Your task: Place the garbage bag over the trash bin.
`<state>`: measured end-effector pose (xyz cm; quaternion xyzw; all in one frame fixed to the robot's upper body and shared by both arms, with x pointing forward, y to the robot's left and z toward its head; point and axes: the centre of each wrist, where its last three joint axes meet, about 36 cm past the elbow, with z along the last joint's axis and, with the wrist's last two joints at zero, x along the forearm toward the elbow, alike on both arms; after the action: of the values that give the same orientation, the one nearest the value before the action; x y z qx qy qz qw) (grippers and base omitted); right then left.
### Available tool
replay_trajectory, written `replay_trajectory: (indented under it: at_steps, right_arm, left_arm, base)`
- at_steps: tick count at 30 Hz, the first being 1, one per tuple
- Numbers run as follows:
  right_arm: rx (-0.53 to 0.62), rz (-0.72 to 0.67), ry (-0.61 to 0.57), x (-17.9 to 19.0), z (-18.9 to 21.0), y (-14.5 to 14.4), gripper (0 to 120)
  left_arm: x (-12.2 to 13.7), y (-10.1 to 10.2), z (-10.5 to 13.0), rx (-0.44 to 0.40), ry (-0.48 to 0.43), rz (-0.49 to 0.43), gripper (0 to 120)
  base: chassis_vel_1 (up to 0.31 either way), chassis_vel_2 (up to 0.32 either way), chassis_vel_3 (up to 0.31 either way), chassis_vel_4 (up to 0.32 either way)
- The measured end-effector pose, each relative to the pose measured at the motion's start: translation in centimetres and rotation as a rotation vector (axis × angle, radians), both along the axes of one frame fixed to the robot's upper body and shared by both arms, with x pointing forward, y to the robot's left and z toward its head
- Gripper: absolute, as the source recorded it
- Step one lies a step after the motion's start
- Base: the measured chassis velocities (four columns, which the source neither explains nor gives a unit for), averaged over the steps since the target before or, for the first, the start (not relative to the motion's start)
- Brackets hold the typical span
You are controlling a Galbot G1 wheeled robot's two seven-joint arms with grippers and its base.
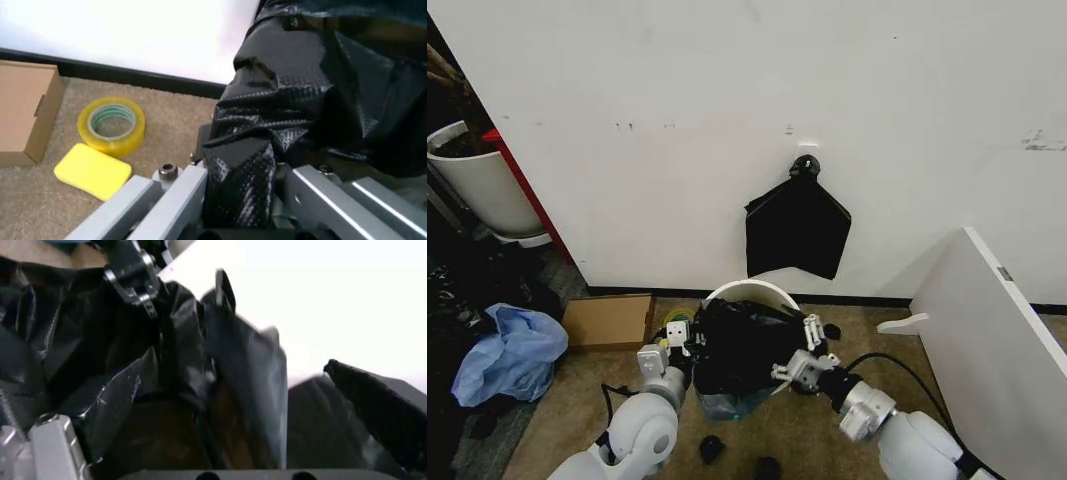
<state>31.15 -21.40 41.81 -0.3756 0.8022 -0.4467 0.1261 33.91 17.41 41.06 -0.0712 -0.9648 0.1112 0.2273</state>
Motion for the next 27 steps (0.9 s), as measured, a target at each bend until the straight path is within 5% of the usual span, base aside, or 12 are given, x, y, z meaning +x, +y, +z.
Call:
replay_trajectory:
  at_steps: [12,27]
  right_arm:
    - [-0.049,0.077,-0.099,2.8,0.4,2.9,99]
    - [-0.179,0.095,-0.053,4.6,-0.2,2.0,45]
  left_arm:
    - [0.5,-0.7,-0.8,0.063,0.009,-0.021,1]
    - [0.6,-1.0,-0.8,0.084,-0.02,-0.042,1]
  base:
    - [0.0,0.0,0.0,0.0]
    - [0.0,0.0,0.0,0.0]
